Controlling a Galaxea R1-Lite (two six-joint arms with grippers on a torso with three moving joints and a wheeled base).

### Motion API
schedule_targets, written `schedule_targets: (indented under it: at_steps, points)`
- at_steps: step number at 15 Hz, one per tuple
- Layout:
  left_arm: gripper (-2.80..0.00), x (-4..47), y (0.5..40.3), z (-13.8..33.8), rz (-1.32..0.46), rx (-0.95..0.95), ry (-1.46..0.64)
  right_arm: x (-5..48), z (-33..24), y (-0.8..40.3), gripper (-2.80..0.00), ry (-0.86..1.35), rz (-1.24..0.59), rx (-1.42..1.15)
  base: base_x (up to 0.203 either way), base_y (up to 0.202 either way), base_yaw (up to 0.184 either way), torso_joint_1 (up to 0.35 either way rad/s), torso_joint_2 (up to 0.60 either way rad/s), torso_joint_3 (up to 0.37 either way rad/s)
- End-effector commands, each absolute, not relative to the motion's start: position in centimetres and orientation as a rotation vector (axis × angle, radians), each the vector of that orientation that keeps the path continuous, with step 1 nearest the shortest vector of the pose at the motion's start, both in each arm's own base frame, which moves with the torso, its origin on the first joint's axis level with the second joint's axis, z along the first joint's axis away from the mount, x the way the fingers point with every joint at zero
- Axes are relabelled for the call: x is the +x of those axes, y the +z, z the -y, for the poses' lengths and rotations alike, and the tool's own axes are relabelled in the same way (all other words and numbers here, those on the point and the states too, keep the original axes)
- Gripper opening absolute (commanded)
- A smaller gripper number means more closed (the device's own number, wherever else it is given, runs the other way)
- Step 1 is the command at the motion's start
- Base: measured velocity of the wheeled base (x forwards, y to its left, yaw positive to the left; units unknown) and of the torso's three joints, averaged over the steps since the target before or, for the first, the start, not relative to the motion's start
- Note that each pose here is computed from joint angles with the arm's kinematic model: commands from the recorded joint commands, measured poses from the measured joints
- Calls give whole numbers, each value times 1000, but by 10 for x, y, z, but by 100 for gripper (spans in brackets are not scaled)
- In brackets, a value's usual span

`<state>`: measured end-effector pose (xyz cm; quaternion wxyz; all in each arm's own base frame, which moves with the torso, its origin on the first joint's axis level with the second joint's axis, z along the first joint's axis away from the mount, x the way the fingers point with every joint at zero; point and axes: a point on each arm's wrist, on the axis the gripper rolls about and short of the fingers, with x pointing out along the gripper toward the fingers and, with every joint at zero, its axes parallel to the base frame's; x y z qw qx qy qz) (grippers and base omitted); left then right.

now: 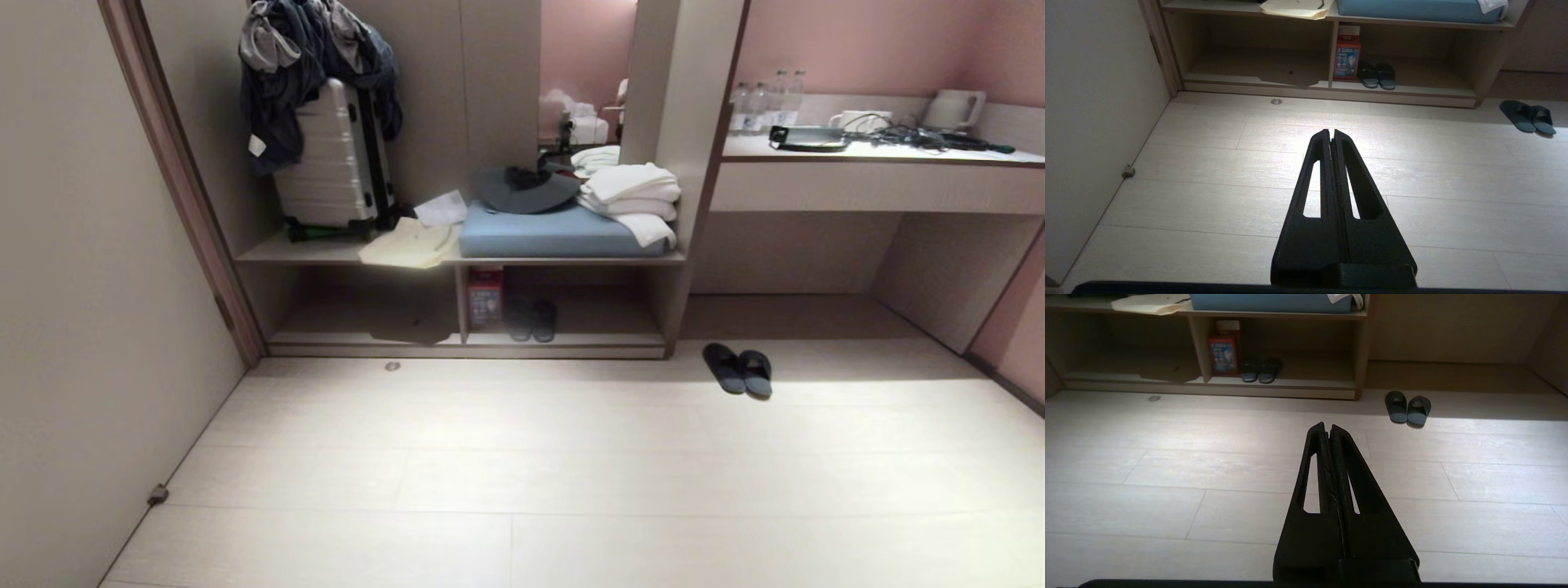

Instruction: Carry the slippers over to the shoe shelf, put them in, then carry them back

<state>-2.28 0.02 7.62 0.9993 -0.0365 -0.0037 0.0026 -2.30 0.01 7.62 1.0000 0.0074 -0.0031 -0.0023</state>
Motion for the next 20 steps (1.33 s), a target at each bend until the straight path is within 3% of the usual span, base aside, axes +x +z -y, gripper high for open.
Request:
schedule_targets:
  at_steps: [1, 20]
  points:
    - [-280, -23, 76, 0, 6, -74, 6, -23, 0, 76, -280, -5, 6, 15, -113, 0, -2, -7, 0, 5]
    - [-280, -23, 76, 0, 6, -71, 6, -23, 0, 76, -280, -5, 6, 15, 0, 0, 0, 0, 0, 0]
